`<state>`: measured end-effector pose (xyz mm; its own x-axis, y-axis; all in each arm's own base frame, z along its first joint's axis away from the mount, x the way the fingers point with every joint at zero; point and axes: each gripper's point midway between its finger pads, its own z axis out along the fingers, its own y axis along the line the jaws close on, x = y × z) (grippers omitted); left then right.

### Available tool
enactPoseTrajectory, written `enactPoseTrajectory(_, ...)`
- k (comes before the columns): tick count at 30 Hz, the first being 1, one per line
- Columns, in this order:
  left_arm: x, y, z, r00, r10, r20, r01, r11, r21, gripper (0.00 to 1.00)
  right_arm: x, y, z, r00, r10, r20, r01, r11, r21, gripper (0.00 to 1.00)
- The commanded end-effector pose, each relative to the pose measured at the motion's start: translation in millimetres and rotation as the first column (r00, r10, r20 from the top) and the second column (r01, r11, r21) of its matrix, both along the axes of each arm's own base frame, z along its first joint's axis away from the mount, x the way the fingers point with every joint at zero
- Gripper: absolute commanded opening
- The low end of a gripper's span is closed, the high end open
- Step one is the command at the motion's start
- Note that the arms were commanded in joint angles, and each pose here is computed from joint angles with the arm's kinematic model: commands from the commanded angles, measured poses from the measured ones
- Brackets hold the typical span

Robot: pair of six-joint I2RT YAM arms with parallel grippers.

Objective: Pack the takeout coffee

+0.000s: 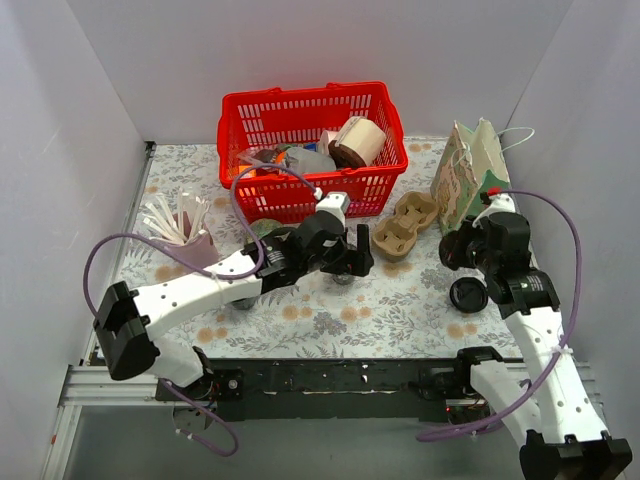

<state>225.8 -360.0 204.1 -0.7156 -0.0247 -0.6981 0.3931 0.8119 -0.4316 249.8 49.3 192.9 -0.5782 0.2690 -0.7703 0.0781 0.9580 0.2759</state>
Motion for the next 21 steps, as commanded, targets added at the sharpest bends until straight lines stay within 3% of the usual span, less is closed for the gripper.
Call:
enactPoseTrajectory(1,1.3,26.5,38.7,0.995,0.054,0.084,-0.047,0.995,-0.088,0.98,-5.0,78.6,77.8,0.856,0.433,0.282,-0.480,0.869,0.120,0.01)
enactPoseTrajectory(3,5.8,40.0,39.4,0.991,0.092,0.098,-0.083,0.991,-0.101,0.98,-10.7,99.5,89.6,0.792,0.518,0.322,-0.588,0.790,0.174,0.01)
enactPoseTrajectory(4,3.0,50.8,41.5,0.989,0.104,0.105,-0.091,0.989,-0.116,0.98,-22.7,117.3,107.5,0.717,0.586,0.376,-0.683,0.698,0.215,0.01)
enactPoseTrajectory(6,6.0,63.4,45.3,0.987,0.124,0.097,-0.109,0.982,-0.151,0.98,-29.5,130.5,118.9,0.653,0.634,0.415,-0.751,0.612,0.246,0.01)
enactPoseTrajectory(7,6.1,68.8,45.3,0.987,0.128,0.096,-0.112,0.981,-0.161,0.98,-36.6,140.8,128.7,0.587,0.666,0.461,-0.805,0.543,0.241,0.01)
enactPoseTrajectory(11,1.1,84.5,53.7,0.989,0.098,0.114,-0.063,0.959,-0.278,0.98,-55.7,165.0,142.1,0.485,0.711,0.509,-0.874,0.401,0.274,0.01)
enactPoseTrajectory(13,-15.4,75.8,65.0,0.992,-0.011,0.122,0.055,0.931,-0.360,0.98,-69.3,174.6,153.8,0.404,0.730,0.551,-0.915,0.306,0.264,0.01)
enactPoseTrajectory(16,-39.0,68.8,88.7,0.966,-0.136,0.221,0.227,0.856,-0.465,0.98,-89.2,180.7,178.0,0.295,0.726,0.621,-0.952,0.171,0.252,0.01)
enactPoseTrajectory(17,-43.0,66.4,111.4,0.940,-0.142,0.309,0.291,0.807,-0.514,0.98,-93.9,181.5,190.2,0.236,0.714,0.660,-0.971,0.141,0.194,0.01)
enactPoseTrajectory(18,-51.4,69.0,110.7,0.929,-0.159,0.334,0.323,0.788,-0.525,0.98,-95.9,182.5,194.4,0.245,0.713,0.657,-0.965,0.117,0.233,0.01)
enactPoseTrajectory(21,-61.2,70.8,126.5,0.894,-0.167,0.416,0.394,0.735,-0.551,0.98,-109.7,185.4,209.7,0.174,0.711,0.681,-0.977,0.040,0.208,0.01)
